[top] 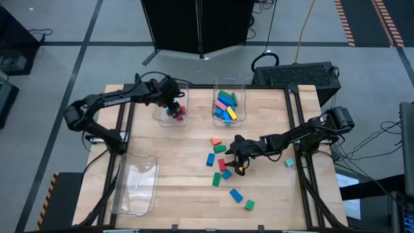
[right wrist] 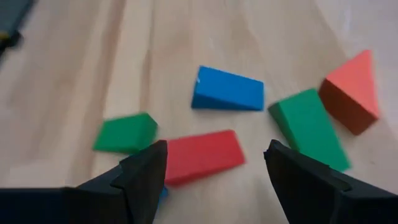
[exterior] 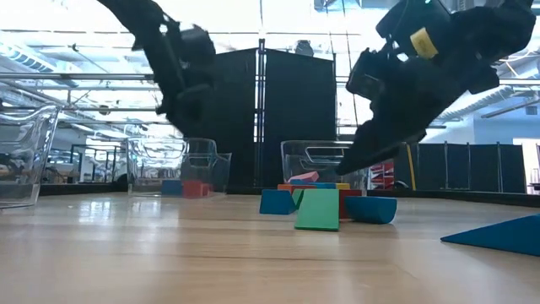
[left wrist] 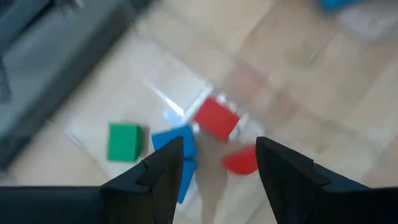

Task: Sort blocks by size
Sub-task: Put the blue half cylinder block into the top left transparent bin

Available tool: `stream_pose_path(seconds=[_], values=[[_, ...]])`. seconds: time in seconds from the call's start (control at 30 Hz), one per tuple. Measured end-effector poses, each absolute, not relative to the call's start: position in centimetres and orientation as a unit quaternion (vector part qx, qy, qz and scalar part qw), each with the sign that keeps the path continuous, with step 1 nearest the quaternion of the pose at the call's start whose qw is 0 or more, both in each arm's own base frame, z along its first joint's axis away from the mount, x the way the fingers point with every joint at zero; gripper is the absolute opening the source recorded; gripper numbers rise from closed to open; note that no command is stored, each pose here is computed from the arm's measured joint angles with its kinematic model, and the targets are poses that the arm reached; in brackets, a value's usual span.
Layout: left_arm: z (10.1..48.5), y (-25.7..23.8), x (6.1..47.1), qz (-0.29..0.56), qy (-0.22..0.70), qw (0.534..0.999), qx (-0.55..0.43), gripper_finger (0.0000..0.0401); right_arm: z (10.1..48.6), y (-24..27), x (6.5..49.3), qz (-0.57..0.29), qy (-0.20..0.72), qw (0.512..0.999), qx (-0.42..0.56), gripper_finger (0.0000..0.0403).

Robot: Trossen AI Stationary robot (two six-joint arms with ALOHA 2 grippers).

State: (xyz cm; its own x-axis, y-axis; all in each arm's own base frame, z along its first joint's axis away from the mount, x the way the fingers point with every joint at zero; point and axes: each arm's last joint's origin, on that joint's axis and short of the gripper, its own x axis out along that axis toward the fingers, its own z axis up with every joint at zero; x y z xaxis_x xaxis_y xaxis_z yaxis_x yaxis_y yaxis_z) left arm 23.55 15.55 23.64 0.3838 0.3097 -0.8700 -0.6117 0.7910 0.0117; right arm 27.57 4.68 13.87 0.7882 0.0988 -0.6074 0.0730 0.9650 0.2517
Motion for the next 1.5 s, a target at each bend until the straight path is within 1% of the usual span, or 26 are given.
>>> stream_pose_path(seconds=[0.13, 0.27, 0.4, 0.6, 0.73, 0.83, 0.97, 1.07, 1.23, 1.4, 1.5], values=[[26.6, 14.0, 23.6, 0.290, 0.440, 0.843, -0.109, 0.0202, 12.9, 4.5, 27.4, -0.004, 0.352, 0.933, 0.072, 0.0263], [28.4, 11.4, 24.0, 0.259, 0.404, 0.874, -0.070, 0.0202, 11.7, 4.9, 27.5, 0.009, 0.373, 0.927, 0.049, 0.0263], [29.0, 8.3, 25.0, 0.221, 0.393, 0.892, -0.033, 0.0202, 11.6, 5.7, 27.5, 0.042, 0.366, 0.929, 0.038, 0.0263], [29.2, 3.3, 27.2, 0.148, 0.355, 0.923, 0.013, 0.0202, 12.0, 7.4, 27.5, 0.149, 0.351, 0.923, 0.049, 0.0263], [29.1, -0.1, 28.6, 0.099, 0.323, 0.941, 0.032, 0.0202, 11.9, 8.3, 27.1, 0.169, 0.360, 0.916, 0.045, 0.0263], [28.5, -2.5, 29.4, 0.083, 0.313, 0.945, 0.042, 0.0202, 12.0, 9.0, 27.0, 0.182, 0.352, 0.917, 0.038, 0.0263], [26.7, -5.1, 30.7, 0.095, 0.315, 0.943, 0.055, 0.0202, 12.4, 9.6, 27.1, 0.184, 0.331, 0.925, 0.045, 0.0263], [24.4, -6.6, 31.8, 0.108, 0.337, 0.934, 0.059, 0.0202, 12.4, 10.1, 27.2, 0.169, 0.316, 0.932, 0.049, 0.0263], [21.4, -8.8, 33.3, 0.095, 0.345, 0.933, 0.050, 0.0202, 11.7, 11.0, 27.1, 0.143, 0.324, 0.934, 0.044, 0.0263], [20.0, -10.8, 34.5, 0.073, 0.311, 0.947, 0.036, 0.0202, 11.7, 11.5, 26.8, 0.113, 0.320, 0.940, 0.040, 0.0263], [19.2, -11.8, 34.7, 0.063, 0.308, 0.949, 0.034, 0.0202, 11.7, 11.7, 26.8, 0.107, 0.321, 0.940, 0.044, 0.0263]])
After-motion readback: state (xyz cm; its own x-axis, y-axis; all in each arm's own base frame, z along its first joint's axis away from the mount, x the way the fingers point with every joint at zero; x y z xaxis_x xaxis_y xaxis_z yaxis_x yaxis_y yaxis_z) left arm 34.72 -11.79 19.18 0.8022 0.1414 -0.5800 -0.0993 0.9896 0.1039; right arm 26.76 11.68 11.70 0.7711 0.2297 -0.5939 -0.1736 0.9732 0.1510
